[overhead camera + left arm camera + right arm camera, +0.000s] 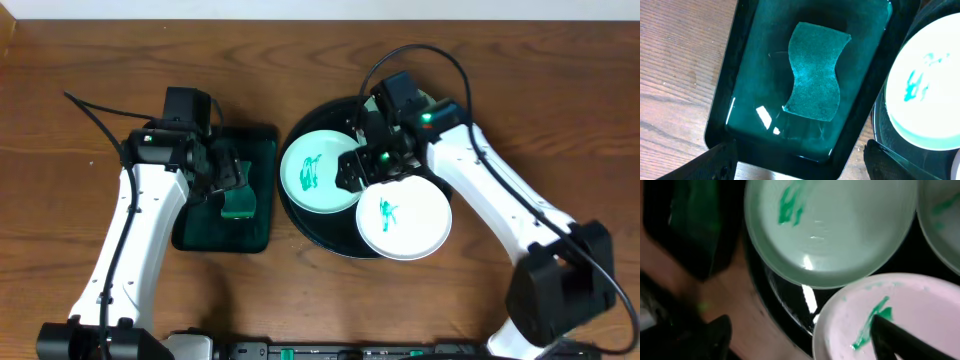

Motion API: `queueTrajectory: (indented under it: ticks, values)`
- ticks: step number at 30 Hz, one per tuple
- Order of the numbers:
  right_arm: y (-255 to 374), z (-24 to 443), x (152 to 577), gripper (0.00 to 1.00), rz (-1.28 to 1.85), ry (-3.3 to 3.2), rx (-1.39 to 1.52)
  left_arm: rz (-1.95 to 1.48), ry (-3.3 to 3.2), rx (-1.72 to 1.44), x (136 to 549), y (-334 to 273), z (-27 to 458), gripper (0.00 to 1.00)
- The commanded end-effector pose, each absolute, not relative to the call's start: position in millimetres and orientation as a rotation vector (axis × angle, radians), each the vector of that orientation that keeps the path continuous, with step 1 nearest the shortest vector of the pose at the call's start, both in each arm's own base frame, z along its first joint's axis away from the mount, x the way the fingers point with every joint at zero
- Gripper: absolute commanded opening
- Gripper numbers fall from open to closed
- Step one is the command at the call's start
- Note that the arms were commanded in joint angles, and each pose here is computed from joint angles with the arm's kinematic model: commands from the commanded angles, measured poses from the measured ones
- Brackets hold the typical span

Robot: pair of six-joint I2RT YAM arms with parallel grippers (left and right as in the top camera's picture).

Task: Clean dirty plates on tray and stack at the side
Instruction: 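Reach the right gripper to the top plate and grip its rim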

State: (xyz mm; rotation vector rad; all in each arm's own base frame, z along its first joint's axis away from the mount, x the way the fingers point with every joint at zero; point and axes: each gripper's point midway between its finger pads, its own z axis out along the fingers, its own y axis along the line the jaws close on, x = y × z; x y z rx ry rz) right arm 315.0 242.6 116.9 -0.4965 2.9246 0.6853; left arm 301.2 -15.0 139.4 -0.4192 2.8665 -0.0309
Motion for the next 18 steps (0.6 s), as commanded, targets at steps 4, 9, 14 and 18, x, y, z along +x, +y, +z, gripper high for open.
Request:
queueTrajectory:
  ticks: [4,9,14,18]
  values:
    - [239.8,88.6,331.0,0.72,0.571,3.014,-0.225,-0.038,2.847,-0.404,305.2,-14.4,146.6,0.81]
    - [238.9,75.0,339.6,0.74,0.523,3.006,-0.237,-0.038,2.847,-0.404,305.2,-14.4,146.6,0.81]
    - [229.0,60.8,345.6,0.72,0.426,3.034,-0.1,-0.038,2.848,-0.404,305.1,-14.4,146.6,0.81]
    - [229.5,52.9,347.1,0.69,0.417,3.043,-0.099,-0.037,2.848,-0.404,305.1,-14.3,146.6,0.81]
